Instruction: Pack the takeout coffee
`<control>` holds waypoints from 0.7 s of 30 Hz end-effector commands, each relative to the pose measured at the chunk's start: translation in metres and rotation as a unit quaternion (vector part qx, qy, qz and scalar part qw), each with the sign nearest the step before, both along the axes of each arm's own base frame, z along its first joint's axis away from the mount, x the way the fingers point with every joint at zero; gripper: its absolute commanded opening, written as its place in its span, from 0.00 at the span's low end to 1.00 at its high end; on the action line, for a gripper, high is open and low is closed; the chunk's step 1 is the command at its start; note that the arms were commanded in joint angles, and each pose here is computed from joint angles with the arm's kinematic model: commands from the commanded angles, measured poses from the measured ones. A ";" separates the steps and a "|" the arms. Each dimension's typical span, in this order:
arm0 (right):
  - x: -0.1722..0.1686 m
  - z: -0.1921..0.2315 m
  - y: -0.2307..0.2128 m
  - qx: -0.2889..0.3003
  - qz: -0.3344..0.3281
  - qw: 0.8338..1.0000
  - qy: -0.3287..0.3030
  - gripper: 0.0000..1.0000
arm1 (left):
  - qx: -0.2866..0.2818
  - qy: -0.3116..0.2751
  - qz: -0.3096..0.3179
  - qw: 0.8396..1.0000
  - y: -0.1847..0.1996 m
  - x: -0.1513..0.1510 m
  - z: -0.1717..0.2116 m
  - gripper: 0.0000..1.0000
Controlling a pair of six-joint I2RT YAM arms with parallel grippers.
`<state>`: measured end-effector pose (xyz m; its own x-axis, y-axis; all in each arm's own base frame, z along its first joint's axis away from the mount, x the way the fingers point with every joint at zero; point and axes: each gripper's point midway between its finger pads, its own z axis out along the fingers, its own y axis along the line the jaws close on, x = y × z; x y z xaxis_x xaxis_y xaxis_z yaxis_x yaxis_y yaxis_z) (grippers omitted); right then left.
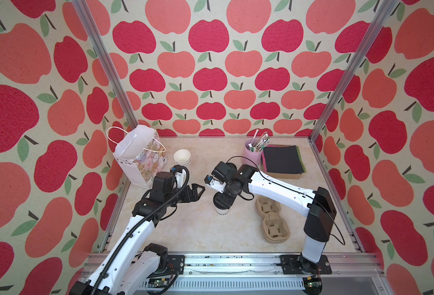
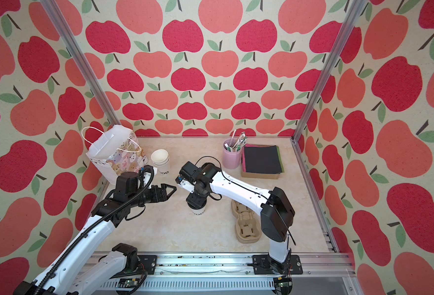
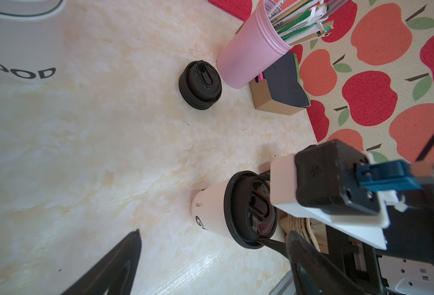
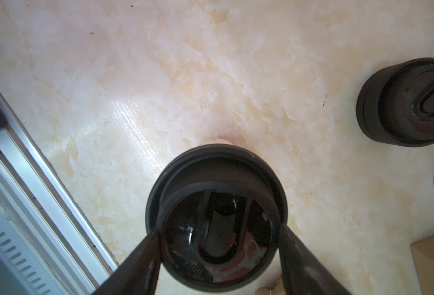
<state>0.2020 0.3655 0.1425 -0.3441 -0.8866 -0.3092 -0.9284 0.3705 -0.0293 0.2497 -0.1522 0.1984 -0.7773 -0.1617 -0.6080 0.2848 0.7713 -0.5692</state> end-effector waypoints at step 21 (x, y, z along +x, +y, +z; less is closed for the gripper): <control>-0.039 -0.072 -0.034 -0.113 -0.007 0.989 0.090 0.70 | -0.002 0.036 0.009 0.999 -0.001 -0.005 -0.023 0.82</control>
